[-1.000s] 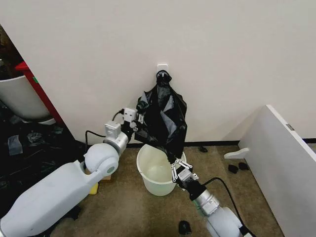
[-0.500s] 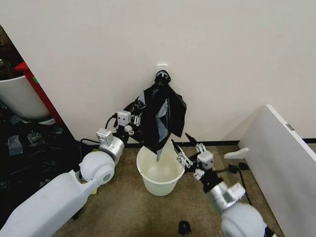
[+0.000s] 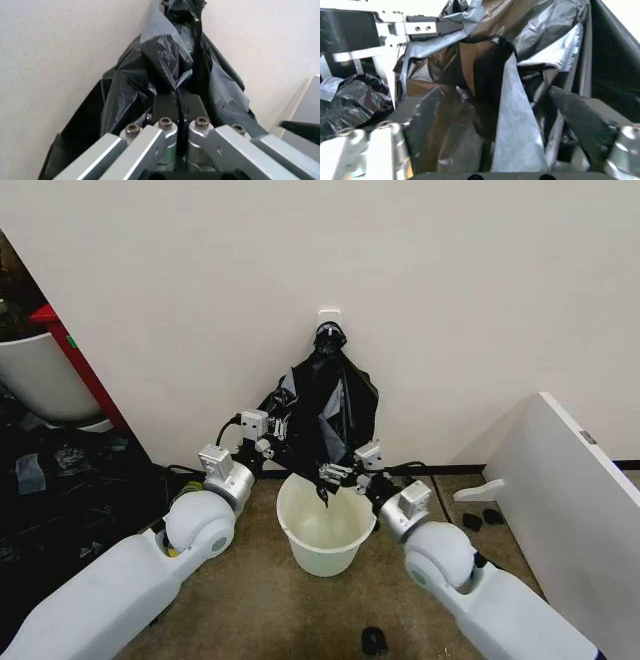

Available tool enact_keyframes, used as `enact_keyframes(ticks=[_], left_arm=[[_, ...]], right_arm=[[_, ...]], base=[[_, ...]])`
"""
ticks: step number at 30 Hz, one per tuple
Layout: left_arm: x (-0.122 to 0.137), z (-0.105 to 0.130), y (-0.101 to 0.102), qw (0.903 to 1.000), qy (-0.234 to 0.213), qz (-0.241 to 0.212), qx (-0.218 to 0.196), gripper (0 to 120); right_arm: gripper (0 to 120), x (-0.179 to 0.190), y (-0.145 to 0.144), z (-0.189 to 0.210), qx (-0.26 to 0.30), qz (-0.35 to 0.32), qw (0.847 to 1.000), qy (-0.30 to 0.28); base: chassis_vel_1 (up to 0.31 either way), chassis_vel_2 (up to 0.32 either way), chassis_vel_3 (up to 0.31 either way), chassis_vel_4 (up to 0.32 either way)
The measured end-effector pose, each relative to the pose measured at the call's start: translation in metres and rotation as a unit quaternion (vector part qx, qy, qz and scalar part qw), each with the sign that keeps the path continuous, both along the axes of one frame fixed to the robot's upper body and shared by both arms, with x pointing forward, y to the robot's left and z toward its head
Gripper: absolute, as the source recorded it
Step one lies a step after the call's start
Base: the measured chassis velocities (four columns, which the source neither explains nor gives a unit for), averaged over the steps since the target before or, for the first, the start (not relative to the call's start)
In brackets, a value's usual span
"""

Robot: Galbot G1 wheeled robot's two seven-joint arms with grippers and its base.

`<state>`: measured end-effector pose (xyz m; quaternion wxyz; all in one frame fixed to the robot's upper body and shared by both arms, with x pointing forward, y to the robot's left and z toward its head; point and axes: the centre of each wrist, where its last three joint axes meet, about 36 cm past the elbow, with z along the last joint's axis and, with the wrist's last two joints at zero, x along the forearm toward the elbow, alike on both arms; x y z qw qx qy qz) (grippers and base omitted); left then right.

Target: Place the garbage bag over the trash bin.

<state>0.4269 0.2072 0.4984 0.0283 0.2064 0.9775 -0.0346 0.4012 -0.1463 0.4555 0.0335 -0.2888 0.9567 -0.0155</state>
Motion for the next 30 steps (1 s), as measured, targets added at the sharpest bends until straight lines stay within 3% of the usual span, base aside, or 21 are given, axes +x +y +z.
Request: enact_keyframes(ticks=[2, 5, 10, 12, 14, 20, 30], left_arm=[[0.0, 0.0, 0.001, 1.0, 0.0, 0.001, 0.0, 0], [0.002, 0.003, 0.002, 1.0, -0.003, 0.003, -0.002, 0], [0.004, 0.006, 0.001, 1.0, -0.005, 0.002, -0.004, 0], [0.004, 0.005, 0.0, 1.0, -0.003, 0.001, -0.005, 0], [0.003, 0.005, 0.0, 1.0, -0.003, 0.0, -0.005, 0], [0.003, 0.005, -0.001, 0.9999, -0.003, 0.003, -0.01, 0], [-0.006, 0.004, 0.001, 0.9999, 0.001, 0.006, -0.016, 0]], right_arm=[[74, 0.005, 0.004, 0.0, -0.002, -0.003, 1.0, -0.005], [57, 0.013, 0.011, -0.002, -0.007, -0.013, 1.0, -0.017], [44, 0.015, 0.014, -0.004, -0.01, -0.017, 1.0, -0.017], [32, 0.016, 0.013, -0.007, -0.014, -0.02, 1.0, -0.015], [30, 0.016, 0.013, -0.007, -0.015, -0.022, 1.0, -0.014], [3, 0.019, 0.009, -0.009, -0.02, -0.036, 0.999, -0.011], [0, 0.0, -0.006, 0.0, 0.024, -0.044, 0.999, 0.0]], base=[[0.0, 0.0, 0.0, 0.0], [0.0, 0.0, 0.0, 0.0], [0.0, 0.0, 0.0, 0.0], [0.0, 0.0, 0.0, 0.0], [0.0, 0.0, 0.0, 0.0], [0.0, 0.0, 0.0, 0.0], [0.0, 0.0, 0.0, 0.0]])
